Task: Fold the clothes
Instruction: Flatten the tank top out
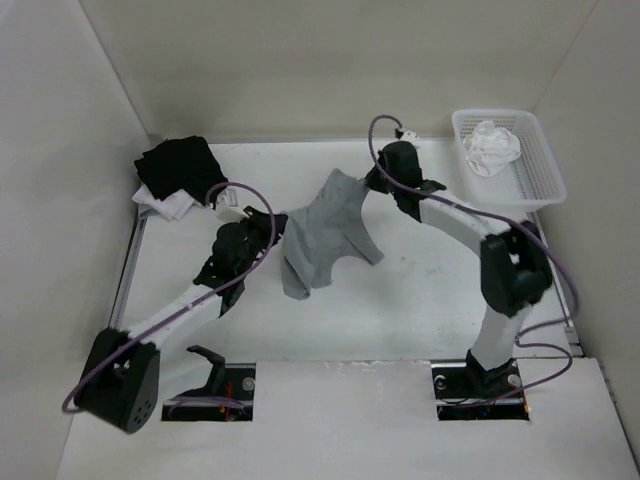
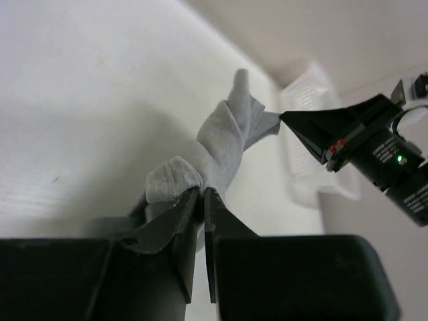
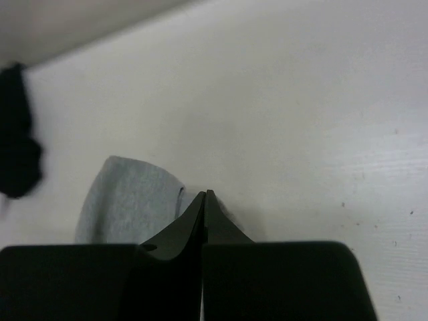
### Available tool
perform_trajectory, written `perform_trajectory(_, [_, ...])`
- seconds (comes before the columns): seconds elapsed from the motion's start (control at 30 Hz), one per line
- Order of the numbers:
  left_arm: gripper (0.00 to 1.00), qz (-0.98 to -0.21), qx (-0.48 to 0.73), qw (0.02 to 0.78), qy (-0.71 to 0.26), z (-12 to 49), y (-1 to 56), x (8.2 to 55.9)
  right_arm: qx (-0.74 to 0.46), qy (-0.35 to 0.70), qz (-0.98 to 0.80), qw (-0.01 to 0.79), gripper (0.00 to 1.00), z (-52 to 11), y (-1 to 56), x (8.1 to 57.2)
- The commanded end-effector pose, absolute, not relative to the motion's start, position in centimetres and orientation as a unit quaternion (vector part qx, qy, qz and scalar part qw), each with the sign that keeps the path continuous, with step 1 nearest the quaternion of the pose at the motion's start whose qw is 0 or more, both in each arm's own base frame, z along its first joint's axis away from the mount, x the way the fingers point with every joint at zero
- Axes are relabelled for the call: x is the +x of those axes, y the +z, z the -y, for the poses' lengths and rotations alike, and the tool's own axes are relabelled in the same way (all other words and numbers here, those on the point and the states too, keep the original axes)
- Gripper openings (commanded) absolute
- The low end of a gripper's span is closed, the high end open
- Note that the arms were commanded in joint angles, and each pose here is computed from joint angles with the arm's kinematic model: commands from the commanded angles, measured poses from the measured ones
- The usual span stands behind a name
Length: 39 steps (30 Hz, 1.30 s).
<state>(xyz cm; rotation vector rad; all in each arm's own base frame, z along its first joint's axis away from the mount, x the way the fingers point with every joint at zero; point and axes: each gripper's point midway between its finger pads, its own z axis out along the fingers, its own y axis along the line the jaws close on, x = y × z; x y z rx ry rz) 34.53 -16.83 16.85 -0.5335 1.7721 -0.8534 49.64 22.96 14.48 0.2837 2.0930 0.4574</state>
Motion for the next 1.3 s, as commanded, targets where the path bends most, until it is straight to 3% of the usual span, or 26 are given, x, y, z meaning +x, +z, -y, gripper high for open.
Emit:
perform_trajectory(0.0, [0.05,-0.653,-0.205,0.601,-0.412,16.1,27.6,33.2,0.089,0.287,-0.705,0.642,0.0,-23.5,34.9,45.6])
perform_trajectory(0.1, [0.05,-0.607,-0.199,0.63,-0.442,14.8,32.6,30.3,0.047,0.336,-0.639,0.691,0.0,-23.3,43.6,37.7])
perform_trajectory(0.17, [0.06,-0.58,-0.194,0.646,-0.456,13.8,35.5,28.1,0.024,0.357,-0.612,0.705,0.0,-23.2,46.5,33.9])
perform_trajectory(0.2, [0.06,-0.555,-0.189,0.664,-0.465,12.4,38.4,25.4,0.006,0.381,-0.591,0.711,0.01,-22.8,48.7,29.7])
perform_trajectory(0.33, [0.07,-0.517,-0.174,0.693,-0.471,10.1,42.5,20.9,-0.003,0.416,-0.563,0.715,0.01,-20.6,50.4,23.2])
perform_trajectory(0.43, [0.07,-0.513,-0.167,0.701,-0.467,9.5,43.2,19.6,0.003,0.416,-0.566,0.712,0.01,-19.3,49.2,21.5])
perform_trajectory(0.7, [0.08,-0.588,-0.183,0.658,-0.433,11.1,35.9,23.0,0.05,0.328,-0.651,0.683,0.02,-18.8,39.1,28.8])
perform_trajectory(0.73, [0.08,-0.628,-0.205,0.642,-0.389,11.1,31.7,26.3,0.054,0.32,-0.678,0.66,0.02,-19.7,35.5,32.5])
perform_trajectory(0.9, [0.08,-0.673,-0.272,0.632,-0.272,8.6,23.7,36.7,0.095,0.303,-0.736,0.598,0.0,-21.0,27.3,43.9])
perform_trajectory(1.07, [0.09,-0.689,-0.286,0.615,-0.256,9.2,22.1,46.4,0.123,0.272,-0.758,0.58,0.01,-21.7,25.7,52.9])
perform_trajectory(1.13, [0.21,-0.69,-0.275,0.618,-0.259,9.8,22.9,48.6,0.133,0.259,-0.757,0.585,0.11,-21.3,26.0,55.1])
perform_trajectory(1.17, [0.32,-0.691,-0.27,0.617,-0.262,10.1,23.2,48.9,0.14,0.256,-0.758,0.583,0.19,-21.2,26.1,55.5])
perform_trajectory(1.2, [0.43,-0.693,-0.266,0.617,-0.262,10.3,23.2,48.6,0.143,0.254,-0.76,0.581,0.34,-21.2,26.2,55.2])
perform_trajectory(1.27, [0.52,-0.696,-0.266,0.614,-0.26,10.5,22.5,47.0,0.149,0.245,-0.763,0.579,0.49,-20.4,25.4,54.0])
